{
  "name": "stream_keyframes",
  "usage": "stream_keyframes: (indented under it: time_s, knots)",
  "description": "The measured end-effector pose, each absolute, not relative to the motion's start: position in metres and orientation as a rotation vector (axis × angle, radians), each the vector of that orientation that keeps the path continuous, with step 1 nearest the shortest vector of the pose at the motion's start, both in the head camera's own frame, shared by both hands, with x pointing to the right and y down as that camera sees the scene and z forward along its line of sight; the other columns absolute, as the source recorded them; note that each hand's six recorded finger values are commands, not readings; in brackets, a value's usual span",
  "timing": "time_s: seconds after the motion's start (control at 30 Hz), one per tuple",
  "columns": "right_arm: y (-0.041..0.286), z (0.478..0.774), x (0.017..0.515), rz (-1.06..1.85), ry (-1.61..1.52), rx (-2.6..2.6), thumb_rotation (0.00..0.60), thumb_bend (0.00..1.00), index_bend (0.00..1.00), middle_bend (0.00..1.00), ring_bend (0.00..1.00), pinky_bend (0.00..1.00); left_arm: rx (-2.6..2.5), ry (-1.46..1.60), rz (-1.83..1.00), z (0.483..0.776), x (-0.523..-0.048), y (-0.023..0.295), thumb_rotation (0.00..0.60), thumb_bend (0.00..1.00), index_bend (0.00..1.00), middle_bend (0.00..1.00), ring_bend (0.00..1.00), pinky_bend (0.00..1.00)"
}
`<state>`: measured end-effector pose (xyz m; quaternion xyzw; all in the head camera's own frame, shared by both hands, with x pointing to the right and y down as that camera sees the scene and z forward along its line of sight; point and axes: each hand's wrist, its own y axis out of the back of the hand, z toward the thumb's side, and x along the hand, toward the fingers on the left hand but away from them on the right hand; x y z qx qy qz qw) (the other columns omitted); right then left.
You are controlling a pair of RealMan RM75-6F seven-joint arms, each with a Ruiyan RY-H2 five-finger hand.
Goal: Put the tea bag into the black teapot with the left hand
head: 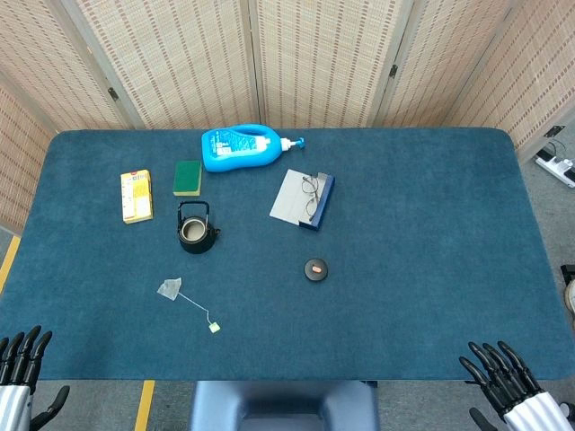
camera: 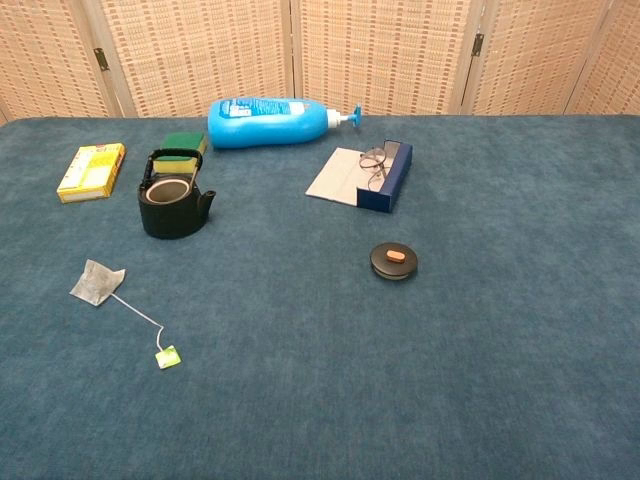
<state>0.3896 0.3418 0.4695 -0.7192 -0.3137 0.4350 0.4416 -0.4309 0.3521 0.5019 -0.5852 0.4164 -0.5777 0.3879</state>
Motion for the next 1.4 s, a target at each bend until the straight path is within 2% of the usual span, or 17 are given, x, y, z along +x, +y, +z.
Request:
stream_keyframes:
  time_s: [0.17,0.27,0.33,0.37,0.43,0.47,0.53,0.6,0.7,0.9,1.0,1.4]
  knots:
    - [0.340,0.469,0.391,1.079,-0.791,-1.790,0.600,0.32,0.00,0.00,0.00,0.00,-1.512,1.048,-1.451,0.503,-0.429,0.352,0.600,0.30,0.00,0.07,0.02,0.04]
    - [0.338,0.469,0.391,1.081,-0.799,-1.786,0.600,0.32,0.00,0.00,0.00,0.00,-1.533,1.034,-1.422,0.503,-0.425,0.351,0.600,0.30,0.00,0.12,0.10,0.20]
    - [0.339,0.469,0.391,1.083,-0.794,-1.786,0.600,0.32,0.00,0.00,0.00,0.00,-1.534,1.011,-1.386,0.503,-0.421,0.349,0.600,0.30,0.00,0.28,0.27,0.46]
    - [0.339,0.469,0.390,1.080,-0.791,-1.788,0.600,0.32,0.00,0.00,0.00,0.00,-1.541,0.998,-1.368,0.504,-0.419,0.348,0.600,0.30,0.00,0.34,0.33,0.53]
    - [0.340,0.468,0.389,1.072,-0.791,-1.788,0.600,0.32,0.00,0.00,0.00,0.00,-1.583,0.963,-1.332,0.509,-0.411,0.348,0.600,0.30,0.02,0.54,0.52,0.69]
    - [0.340,0.467,0.388,1.067,-0.791,-1.786,0.600,0.32,0.00,0.00,0.00,0.00,-1.606,0.950,-1.324,0.512,-0.408,0.347,0.600,0.32,0.07,0.62,0.59,0.74]
    - [0.341,0.466,0.386,1.051,-0.790,-1.790,0.600,0.32,0.00,0.00,0.00,0.00,-1.659,0.937,-1.304,0.522,-0.399,0.341,0.600,0.41,0.23,0.82,0.78,0.89]
    - [0.343,0.463,0.382,1.019,-0.787,-1.799,0.600,0.32,0.00,0.00,0.00,0.00,-1.707,0.948,-1.268,0.534,-0.388,0.331,0.600,0.45,0.30,0.93,0.89,0.98]
    - [0.348,0.462,0.375,0.969,-0.761,-1.813,0.600,0.32,0.00,0.00,0.00,0.00,-1.825,0.934,-1.264,0.555,-0.373,0.324,0.600,0.46,0.36,1.00,1.00,1.00]
    - [0.350,0.461,0.371,0.903,-0.729,-1.868,0.600,0.32,0.00,0.00,0.00,0.00,-2.073,0.804,-1.322,0.608,-0.328,0.315,0.600,0.47,0.42,1.00,1.00,1.00]
    - [0.350,0.456,0.373,0.874,-0.740,-1.873,0.600,0.32,0.00,0.00,0.00,0.00,-2.132,0.741,-1.378,0.630,-0.306,0.312,0.600,0.47,0.37,1.00,1.00,1.00]
    - [0.354,0.449,0.377,0.829,-0.754,-1.885,0.600,0.32,0.00,0.00,0.00,0.00,-2.142,0.673,-1.409,0.659,-0.222,0.285,0.600,0.47,0.36,1.00,1.00,1.00]
